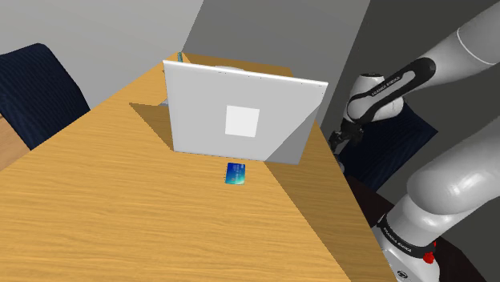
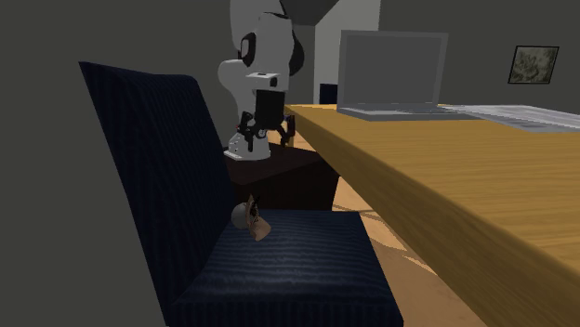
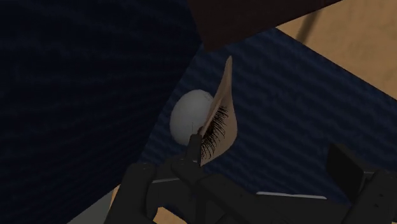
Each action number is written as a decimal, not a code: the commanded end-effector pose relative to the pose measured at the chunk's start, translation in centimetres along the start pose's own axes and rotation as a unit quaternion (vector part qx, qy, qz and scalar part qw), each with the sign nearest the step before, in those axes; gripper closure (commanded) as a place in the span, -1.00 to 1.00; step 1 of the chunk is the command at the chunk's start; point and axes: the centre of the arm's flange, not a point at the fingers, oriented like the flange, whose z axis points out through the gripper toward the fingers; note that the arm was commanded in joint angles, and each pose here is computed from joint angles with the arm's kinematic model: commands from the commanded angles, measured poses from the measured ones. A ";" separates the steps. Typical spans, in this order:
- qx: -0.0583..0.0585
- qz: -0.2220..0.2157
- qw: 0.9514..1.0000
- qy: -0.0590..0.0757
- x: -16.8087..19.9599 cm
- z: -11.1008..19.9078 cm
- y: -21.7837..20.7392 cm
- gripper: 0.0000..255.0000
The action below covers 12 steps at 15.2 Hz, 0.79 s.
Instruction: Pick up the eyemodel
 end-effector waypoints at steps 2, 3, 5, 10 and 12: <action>0.000 0.024 1.000 0.000 0.8 3.6 1.7 -1.00; 0.001 0.032 0.999 0.000 1.1 4.8 2.2 -1.00; 0.001 0.047 0.999 -0.001 1.5 7.1 3.4 -1.00; 0.001 0.053 0.999 -0.001 1.7 10.0 3.6 -1.00; 0.001 0.053 0.999 -0.001 1.7 11.1 3.4 -1.00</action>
